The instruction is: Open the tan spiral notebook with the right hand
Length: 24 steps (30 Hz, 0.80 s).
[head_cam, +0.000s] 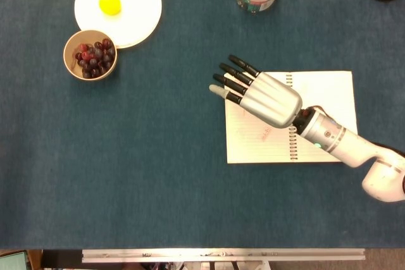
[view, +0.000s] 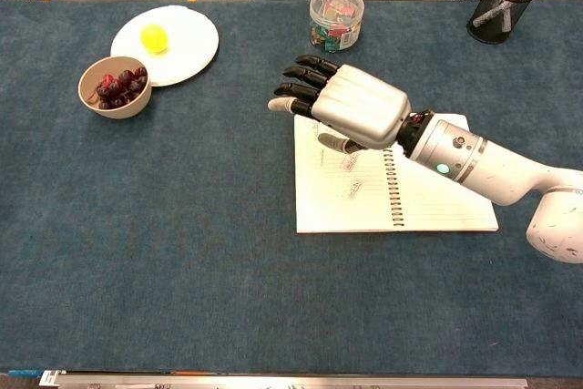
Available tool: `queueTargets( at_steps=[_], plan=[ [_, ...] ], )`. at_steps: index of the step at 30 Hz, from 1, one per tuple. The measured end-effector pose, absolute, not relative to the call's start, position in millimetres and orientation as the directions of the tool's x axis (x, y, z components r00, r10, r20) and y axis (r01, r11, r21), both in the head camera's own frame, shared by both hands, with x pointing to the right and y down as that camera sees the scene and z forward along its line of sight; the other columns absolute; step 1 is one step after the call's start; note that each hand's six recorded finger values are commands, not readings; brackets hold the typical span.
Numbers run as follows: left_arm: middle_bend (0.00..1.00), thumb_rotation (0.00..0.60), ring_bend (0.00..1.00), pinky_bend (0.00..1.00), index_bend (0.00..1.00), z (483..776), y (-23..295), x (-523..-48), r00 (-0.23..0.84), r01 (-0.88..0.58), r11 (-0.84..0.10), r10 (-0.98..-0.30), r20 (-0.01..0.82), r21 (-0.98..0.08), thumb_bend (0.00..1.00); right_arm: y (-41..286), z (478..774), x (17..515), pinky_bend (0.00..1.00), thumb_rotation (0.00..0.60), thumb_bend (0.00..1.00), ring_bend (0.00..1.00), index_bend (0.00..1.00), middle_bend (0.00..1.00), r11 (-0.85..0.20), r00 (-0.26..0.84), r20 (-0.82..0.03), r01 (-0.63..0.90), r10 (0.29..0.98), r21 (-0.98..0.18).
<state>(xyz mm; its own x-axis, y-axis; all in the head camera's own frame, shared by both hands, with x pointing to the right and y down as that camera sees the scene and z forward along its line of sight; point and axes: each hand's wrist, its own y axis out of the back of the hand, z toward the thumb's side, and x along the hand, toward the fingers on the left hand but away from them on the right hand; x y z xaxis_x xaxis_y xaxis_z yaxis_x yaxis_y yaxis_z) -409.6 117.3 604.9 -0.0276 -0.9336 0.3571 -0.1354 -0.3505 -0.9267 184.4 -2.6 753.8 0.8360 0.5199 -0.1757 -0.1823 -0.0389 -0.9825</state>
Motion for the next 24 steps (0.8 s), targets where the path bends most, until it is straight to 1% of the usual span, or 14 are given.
queueTargets(
  at_steps=[4,6,8,11,12,15,18,22,24],
  plan=[
    [0.0,0.6,0.0,0.07,0.0,603.7,114.6,-410.8,-0.03,-0.129,-0.341,-0.937,0.347,-0.931,0.36,-8.5,741.3,196.3,0.07,0.6,0.34,0.07,0.18,0.17,-0.036,0.818,-0.16,-0.169,0.552,-0.985],
    [0.0,0.6,0.0,0.07,0.0,603.9,113.1,-411.2,-0.03,-0.125,-0.337,-0.939,0.343,-0.933,0.36,-12.3,733.3,207.8,0.08,0.6,0.34,0.08,0.2,0.2,-0.039,0.8,-0.16,-0.169,0.579,-0.985],
    [0.0,0.6,0.0,0.07,0.0,605.0,111.3,-411.8,-0.031,-0.116,-0.332,-0.941,0.337,-0.936,0.36,-15.9,725.1,221.6,0.09,0.6,0.35,0.12,0.24,0.24,-0.042,0.777,-0.163,-0.174,0.608,-0.984],
    [0.0,0.6,0.0,0.07,0.0,607.9,107.9,-412.2,-0.031,-0.098,-0.323,-0.944,0.328,-0.941,0.36,-22.4,710.0,253.1,0.17,0.6,0.35,0.18,0.33,0.3,-0.046,0.723,-0.178,-0.198,0.667,-0.979],
    [0.0,0.6,0.0,0.07,0.0,608.8,106.6,-412.1,-0.031,-0.095,-0.32,-0.945,0.324,-0.943,0.36,-24.3,703.8,267.5,0.2,0.6,0.35,0.21,0.35,0.32,-0.051,0.696,-0.187,-0.211,0.693,-0.976],
    [0.0,0.6,0.0,0.07,0.0,611.3,102.1,-412.1,-0.029,-0.082,-0.304,-0.951,0.308,-0.949,0.36,-25.4,690.1,302.6,0.25,0.6,0.35,0.26,0.41,0.38,-0.076,0.62,-0.21,-0.235,0.756,-0.969],
    [0.0,0.6,0.0,0.07,0.0,612.9,98.0,-412.5,-0.029,-0.069,-0.283,-0.958,0.286,-0.957,0.36,-21.6,676.4,342.6,0.3,0.6,0.35,0.3,0.45,0.4,-0.103,0.524,-0.23,-0.261,0.82,-0.96],
    [0.0,0.6,0.0,0.07,0.0,614.1,93.5,-412.2,-0.026,-0.053,-0.248,-0.968,0.25,-0.967,0.36,-11.4,658.3,393.5,0.31,0.6,0.35,0.31,0.47,0.41,-0.124,0.391,-0.235,-0.288,0.89,-0.95],
    [0.0,0.6,0.0,0.07,0.0,614.4,92.7,-410.6,-0.021,-0.049,-0.236,-0.971,0.237,-0.97,0.36,-5.0,650.3,411.9,0.31,0.6,0.35,0.31,0.47,0.41,-0.129,0.34,-0.229,-0.291,0.912,-0.948]
  ],
)
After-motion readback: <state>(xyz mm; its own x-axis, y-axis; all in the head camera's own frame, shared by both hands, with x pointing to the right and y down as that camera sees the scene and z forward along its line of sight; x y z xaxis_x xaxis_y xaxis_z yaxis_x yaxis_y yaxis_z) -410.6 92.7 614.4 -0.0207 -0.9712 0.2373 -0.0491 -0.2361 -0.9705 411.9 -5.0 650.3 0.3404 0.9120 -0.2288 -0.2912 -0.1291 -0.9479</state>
